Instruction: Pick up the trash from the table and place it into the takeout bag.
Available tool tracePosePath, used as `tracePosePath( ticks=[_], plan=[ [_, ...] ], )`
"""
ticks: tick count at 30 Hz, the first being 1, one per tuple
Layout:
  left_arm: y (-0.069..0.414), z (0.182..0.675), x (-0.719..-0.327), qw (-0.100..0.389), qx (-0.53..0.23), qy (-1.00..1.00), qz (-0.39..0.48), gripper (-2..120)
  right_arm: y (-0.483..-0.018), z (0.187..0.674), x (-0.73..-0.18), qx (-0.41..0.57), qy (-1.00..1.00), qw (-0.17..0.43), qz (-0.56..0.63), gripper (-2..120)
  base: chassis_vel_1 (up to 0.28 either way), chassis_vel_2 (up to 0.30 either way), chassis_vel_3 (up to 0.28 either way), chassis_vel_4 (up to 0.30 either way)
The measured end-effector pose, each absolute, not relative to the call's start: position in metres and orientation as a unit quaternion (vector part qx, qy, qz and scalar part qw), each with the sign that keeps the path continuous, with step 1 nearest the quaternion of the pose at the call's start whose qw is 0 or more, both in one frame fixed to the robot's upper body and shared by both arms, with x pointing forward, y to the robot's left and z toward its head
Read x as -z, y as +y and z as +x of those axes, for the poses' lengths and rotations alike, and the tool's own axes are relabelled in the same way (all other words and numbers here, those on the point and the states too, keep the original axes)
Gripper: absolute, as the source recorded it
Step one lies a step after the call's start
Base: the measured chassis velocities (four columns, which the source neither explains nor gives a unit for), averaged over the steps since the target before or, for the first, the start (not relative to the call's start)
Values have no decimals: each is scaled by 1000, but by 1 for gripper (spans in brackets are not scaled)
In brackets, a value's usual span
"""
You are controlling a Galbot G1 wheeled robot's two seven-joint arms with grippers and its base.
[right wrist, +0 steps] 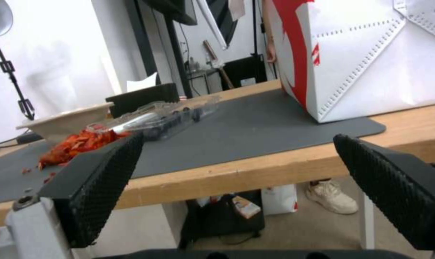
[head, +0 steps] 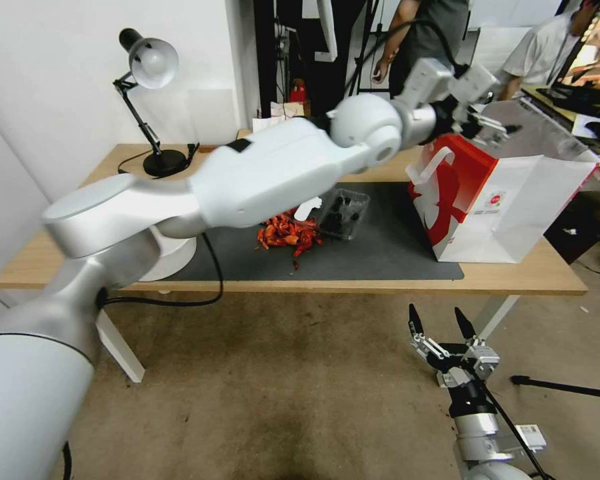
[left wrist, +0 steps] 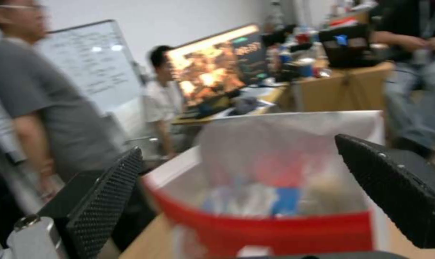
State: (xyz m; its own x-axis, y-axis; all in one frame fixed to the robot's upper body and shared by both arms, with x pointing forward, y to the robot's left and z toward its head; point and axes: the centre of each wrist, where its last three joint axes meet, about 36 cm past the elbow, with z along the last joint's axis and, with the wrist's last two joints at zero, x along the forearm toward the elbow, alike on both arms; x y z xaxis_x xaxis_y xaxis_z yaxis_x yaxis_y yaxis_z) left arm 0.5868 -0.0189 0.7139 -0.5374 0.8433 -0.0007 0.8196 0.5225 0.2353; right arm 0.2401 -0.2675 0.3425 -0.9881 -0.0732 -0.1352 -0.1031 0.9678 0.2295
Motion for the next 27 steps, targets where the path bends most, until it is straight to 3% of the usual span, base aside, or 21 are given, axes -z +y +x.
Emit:
tracePosePath(
  ticks=[10, 19, 27],
  plan=[
    [49, 564, -686, 57, -86, 916, 388, 100, -265, 242, -343, -118, 990, 57, -50, 100, 0, 0, 0, 0],
    [140, 499, -628, 84, -90, 946, 301, 100, -262, 245, -344, -116, 990, 54, -60, 100, 0, 0, 0, 0],
    [183, 459, -583, 102, -85, 963, 233, 100, -260, 245, -344, -118, 990, 53, -60, 100, 0, 0, 0, 0]
  ],
)
